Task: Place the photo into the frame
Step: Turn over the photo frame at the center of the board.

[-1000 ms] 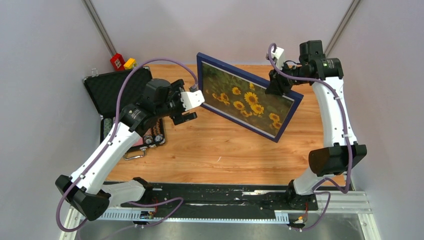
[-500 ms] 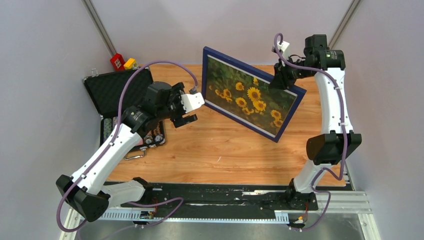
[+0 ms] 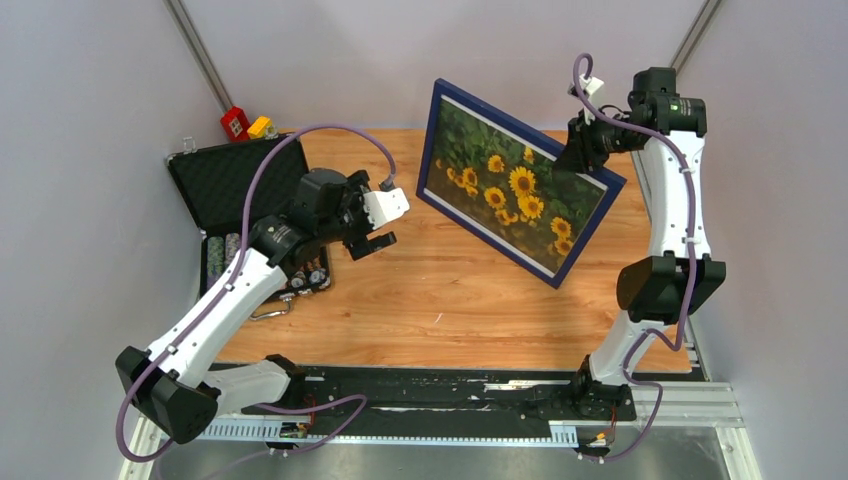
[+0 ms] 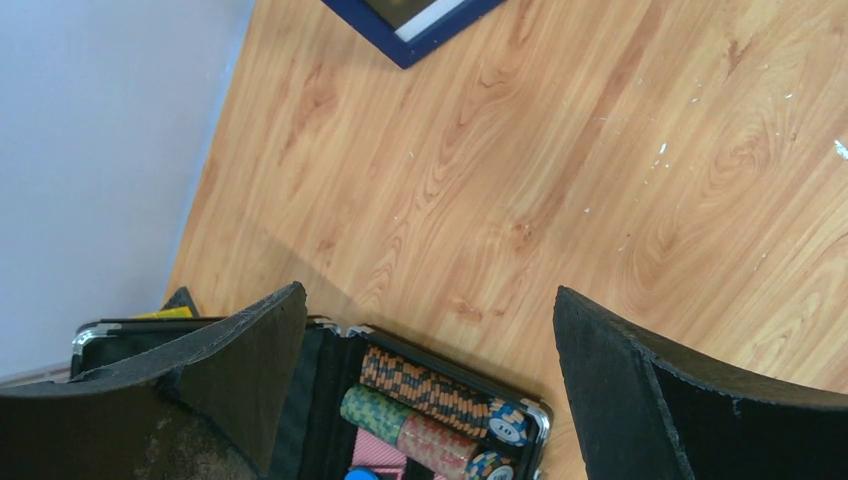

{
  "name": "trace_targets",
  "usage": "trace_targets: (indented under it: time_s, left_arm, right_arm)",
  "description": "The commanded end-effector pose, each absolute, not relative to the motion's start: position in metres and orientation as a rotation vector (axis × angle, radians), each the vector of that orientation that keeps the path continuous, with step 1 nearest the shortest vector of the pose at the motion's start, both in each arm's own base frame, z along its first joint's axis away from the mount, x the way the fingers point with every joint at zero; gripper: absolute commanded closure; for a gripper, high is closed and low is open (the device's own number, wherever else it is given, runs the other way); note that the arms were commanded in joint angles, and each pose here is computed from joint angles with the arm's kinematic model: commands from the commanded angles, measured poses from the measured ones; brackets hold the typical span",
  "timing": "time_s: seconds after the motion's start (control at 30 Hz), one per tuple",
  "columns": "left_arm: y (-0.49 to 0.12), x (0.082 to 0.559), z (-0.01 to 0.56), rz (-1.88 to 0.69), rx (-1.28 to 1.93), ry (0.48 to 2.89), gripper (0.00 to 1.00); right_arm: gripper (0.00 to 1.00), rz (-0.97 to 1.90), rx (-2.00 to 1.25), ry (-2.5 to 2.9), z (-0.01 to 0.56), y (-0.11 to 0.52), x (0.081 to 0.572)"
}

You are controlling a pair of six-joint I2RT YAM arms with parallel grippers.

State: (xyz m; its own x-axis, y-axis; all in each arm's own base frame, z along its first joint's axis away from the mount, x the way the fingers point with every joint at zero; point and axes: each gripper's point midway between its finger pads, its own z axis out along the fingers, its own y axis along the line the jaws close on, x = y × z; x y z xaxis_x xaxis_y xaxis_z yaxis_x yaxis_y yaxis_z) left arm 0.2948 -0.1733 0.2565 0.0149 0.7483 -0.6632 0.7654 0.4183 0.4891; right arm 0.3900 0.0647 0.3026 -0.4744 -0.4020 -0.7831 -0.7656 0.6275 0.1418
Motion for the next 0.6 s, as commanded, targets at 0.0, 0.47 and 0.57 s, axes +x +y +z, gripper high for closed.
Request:
trace_targets:
  time_s: [0.0,0.47,0.57]
  left_arm:
    - [-0.176,0.298,0.261,-0.041,1.268,1.707,0.00]
    - [-0.179,0.299,0.239,-0.059,1.274,1.731,0.00]
    - [-0.179,0.299,0.236,-0.063,1.279,1.736,0.00]
  right_arm:
    - [1.00,0.588,-0.897,2.175,0.288,0.050,0.392]
    - [1.00,0.665,-0.710,2.227,0.280,0.039,0.394]
    - [1.00,0.688,-0.659,2.236,0.279,0.036,0.395]
